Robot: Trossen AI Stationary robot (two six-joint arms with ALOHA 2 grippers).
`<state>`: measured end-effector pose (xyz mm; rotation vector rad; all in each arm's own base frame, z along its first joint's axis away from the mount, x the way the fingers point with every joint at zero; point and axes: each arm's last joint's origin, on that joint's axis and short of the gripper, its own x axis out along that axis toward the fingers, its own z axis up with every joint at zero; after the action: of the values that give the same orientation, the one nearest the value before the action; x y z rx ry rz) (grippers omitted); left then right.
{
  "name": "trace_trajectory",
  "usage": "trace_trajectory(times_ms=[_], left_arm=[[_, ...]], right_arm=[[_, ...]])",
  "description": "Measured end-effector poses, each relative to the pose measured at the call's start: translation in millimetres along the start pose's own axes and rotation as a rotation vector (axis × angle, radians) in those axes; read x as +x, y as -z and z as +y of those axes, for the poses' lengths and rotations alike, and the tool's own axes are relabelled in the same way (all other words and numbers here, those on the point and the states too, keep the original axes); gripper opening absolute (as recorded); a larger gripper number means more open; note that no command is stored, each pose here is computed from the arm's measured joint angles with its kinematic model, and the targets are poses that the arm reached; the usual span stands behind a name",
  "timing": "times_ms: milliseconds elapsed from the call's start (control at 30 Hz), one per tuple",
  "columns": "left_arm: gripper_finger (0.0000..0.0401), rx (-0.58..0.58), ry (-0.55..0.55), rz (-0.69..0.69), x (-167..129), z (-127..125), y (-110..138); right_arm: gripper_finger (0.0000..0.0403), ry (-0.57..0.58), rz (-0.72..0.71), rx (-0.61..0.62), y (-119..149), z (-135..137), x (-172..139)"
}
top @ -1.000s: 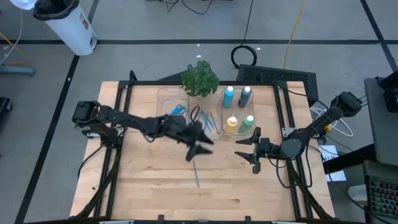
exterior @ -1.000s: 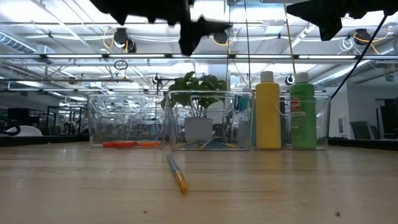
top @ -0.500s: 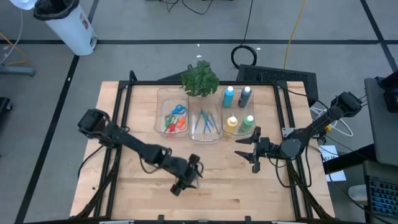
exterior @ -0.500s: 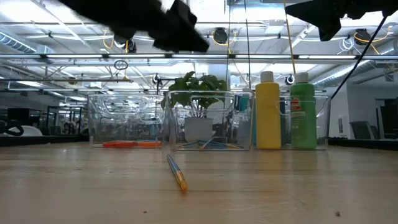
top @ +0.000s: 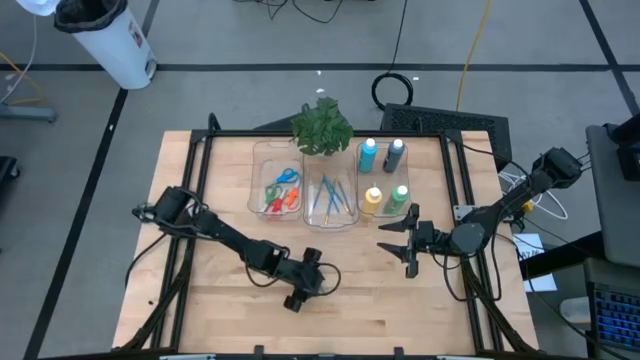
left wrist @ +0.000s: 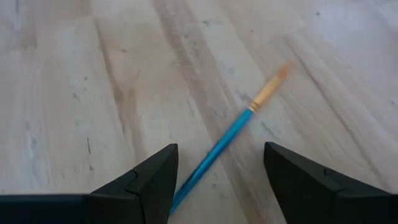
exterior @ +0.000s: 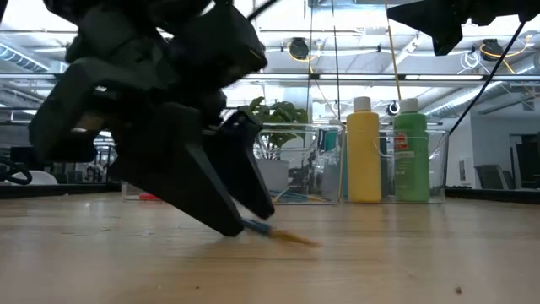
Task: Pick & Place Paint Supplies
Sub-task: Put the blue paintbrush into the middle transparent bin
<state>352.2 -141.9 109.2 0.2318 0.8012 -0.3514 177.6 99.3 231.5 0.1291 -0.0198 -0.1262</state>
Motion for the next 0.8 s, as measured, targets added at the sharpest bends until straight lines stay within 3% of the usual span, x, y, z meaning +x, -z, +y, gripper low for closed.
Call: trace_trajectory(times_ms=[200,633,800], left_arm=[[0.0217,-0.107,-0.006,0.046,2,12,6],[0.002,-0.242,-0.06,0.024,3,21,6],[0.0008,-0.267,-0.093,0.02,4,25,7]], right_arm=[[0.0198,0.0,0.003,-0.003,0,0,0],[0.0199,0.0,0.003,0.024,0,0,0],[0.0199,0.0,0.004,0.023,0,0,0]])
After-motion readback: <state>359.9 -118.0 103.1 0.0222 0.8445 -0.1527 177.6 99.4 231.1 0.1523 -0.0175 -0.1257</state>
